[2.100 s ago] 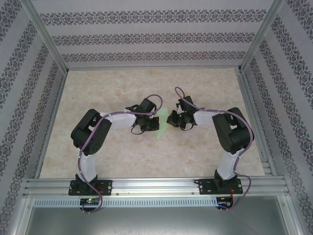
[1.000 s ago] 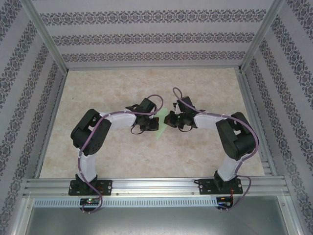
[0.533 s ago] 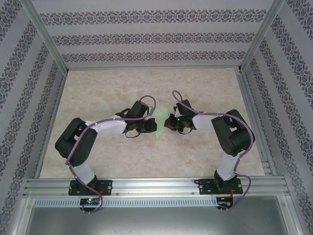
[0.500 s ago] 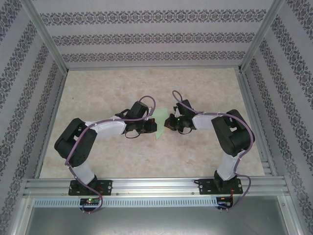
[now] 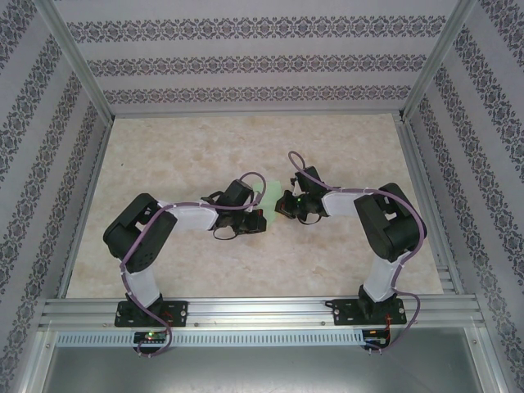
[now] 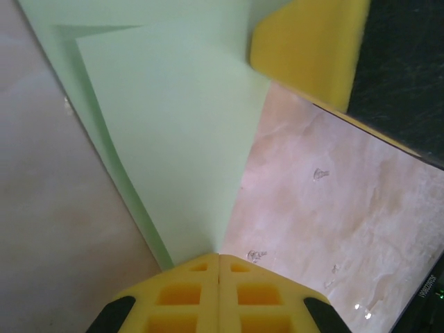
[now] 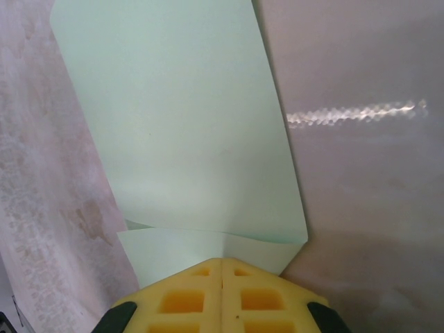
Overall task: Fold a paper plane with a square sheet of paper (pick it up from the middle)
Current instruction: Third fold the triangle at the center of the table.
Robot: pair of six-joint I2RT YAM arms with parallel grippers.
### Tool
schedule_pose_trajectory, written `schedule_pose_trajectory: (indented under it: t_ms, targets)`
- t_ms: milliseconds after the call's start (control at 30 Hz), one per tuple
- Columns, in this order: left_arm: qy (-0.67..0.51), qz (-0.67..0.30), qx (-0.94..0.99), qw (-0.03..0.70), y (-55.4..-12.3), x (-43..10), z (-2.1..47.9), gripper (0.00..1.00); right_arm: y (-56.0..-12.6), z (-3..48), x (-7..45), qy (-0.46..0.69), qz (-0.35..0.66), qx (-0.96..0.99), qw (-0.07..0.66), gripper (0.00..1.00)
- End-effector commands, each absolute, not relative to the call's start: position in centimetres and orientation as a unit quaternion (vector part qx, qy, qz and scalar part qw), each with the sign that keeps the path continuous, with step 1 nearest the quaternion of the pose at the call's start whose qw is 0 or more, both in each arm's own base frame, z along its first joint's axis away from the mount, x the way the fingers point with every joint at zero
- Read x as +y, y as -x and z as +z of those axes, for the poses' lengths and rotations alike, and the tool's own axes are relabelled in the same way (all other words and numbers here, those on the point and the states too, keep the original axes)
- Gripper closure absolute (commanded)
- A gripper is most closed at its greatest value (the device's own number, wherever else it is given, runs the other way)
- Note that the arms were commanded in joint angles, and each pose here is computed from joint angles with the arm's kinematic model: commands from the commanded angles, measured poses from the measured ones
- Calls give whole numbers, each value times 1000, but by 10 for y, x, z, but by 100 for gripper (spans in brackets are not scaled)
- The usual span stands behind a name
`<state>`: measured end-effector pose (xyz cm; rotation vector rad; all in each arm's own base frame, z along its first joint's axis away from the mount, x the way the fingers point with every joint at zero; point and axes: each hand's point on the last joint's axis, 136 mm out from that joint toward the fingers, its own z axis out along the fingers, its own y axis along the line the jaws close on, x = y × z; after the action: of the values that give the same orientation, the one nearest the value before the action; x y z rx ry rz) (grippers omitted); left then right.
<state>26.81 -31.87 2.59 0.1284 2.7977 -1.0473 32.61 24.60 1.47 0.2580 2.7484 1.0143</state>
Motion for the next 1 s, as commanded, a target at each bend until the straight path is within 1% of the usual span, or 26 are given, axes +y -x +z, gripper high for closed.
schedule_pose_trajectory:
  t_ms: [0, 200, 433, 633, 967]
  targets:
    - [-45, -328, 941, 71, -261, -312, 15, 100, -331, 33, 250, -70, 348, 927, 122, 100]
    - [-36, -309, 948, 62, -255, -302, 0, 100, -318, 50, 264, -49, 364, 921, 128, 100]
    - [-34, -299, 952, 65, -254, -297, -1, 100, -297, 37, 278, -50, 361, 926, 104, 100]
    - [-26, -292, 953, 72, -254, -293, -2, 100, -291, 20, 281, -62, 354, 930, 83, 100]
    - [-16, -289, 955, 66, -250, -288, -11, 100, -281, 15, 287, -62, 369, 925, 65, 100]
